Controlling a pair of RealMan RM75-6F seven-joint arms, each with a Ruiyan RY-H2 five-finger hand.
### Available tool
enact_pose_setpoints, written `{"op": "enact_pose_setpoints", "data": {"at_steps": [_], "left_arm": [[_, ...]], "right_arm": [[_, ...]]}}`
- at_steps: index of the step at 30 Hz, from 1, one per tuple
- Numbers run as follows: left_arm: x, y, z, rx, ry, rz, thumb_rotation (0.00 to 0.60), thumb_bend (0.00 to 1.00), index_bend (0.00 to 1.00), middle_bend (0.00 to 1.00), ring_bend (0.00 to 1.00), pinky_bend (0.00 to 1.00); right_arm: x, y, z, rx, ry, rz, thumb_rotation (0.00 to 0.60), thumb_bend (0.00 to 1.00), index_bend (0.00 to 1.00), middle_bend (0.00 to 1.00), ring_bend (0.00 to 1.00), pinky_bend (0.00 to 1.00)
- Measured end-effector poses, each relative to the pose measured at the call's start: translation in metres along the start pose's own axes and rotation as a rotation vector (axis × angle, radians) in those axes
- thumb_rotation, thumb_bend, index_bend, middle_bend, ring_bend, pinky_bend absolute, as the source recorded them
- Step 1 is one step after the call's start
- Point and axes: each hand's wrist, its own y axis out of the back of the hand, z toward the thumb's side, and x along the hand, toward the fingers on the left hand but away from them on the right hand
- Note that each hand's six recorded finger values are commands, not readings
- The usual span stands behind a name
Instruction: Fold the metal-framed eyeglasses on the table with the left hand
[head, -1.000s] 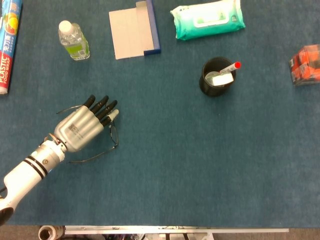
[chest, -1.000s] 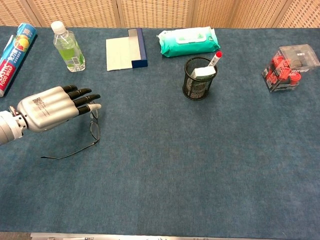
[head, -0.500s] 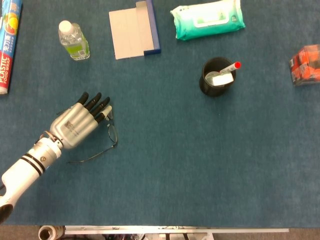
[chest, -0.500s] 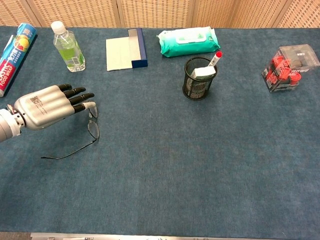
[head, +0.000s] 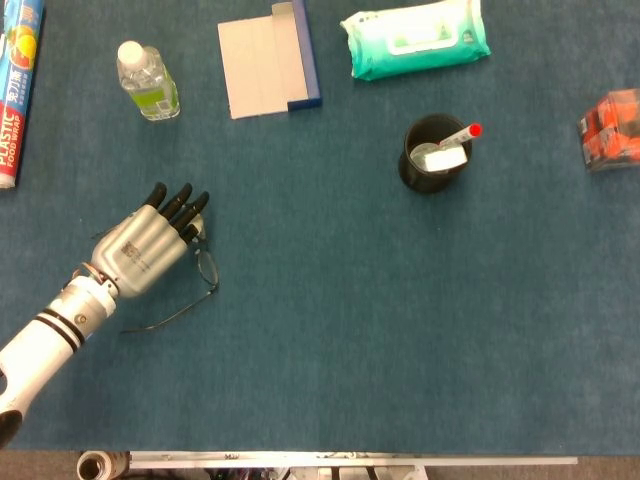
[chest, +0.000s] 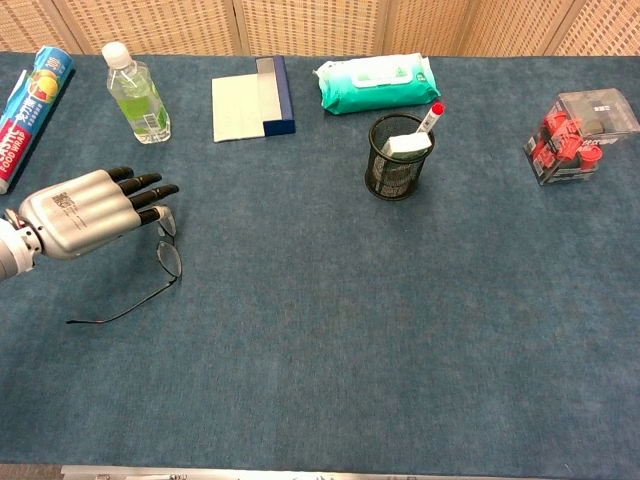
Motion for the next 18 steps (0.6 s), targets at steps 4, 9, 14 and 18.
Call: {"op": "enact_pose_setpoints", "data": {"at_steps": [4, 9, 14, 18], "left_arm": [[-0.0021, -0.0016, -0.0016, 0.005, 0.008, -0.006, 0.600, 0.84, 0.25, 0.00, 0.00, 0.17], [-0.0033, -0.0024, -0.0030, 0.012, 0.017, -0.010, 0.600, 0.84, 0.31, 0.00, 0.00, 0.17], [-0.0029, -0.0022, -0.0040, 0.025, 0.027, -0.010, 0.600, 0.84, 0.34, 0.00, 0.00, 0.17], [-0.0029, -0.0031, -0.0057, 0.035, 0.040, -0.015, 0.600, 0.84, 0.38, 0.00, 0.00, 0.17]], "right_arm": [[0.0002, -0.0003, 0.0003, 0.000, 0.001, 0.001, 0.600, 0.54, 0.59, 0.52, 0.36, 0.36], [0.0003, -0.0002, 0.0008, 0.000, 0.003, 0.000, 0.600, 0.54, 0.59, 0.52, 0.36, 0.36], [0.0003, -0.0006, 0.0009, 0.001, 0.003, 0.001, 0.600, 0.54, 0.59, 0.52, 0.36, 0.36], [0.0004, -0.0003, 0.0009, 0.001, 0.003, 0.000, 0.600, 0.54, 0.59, 0.52, 0.36, 0.36]]}}
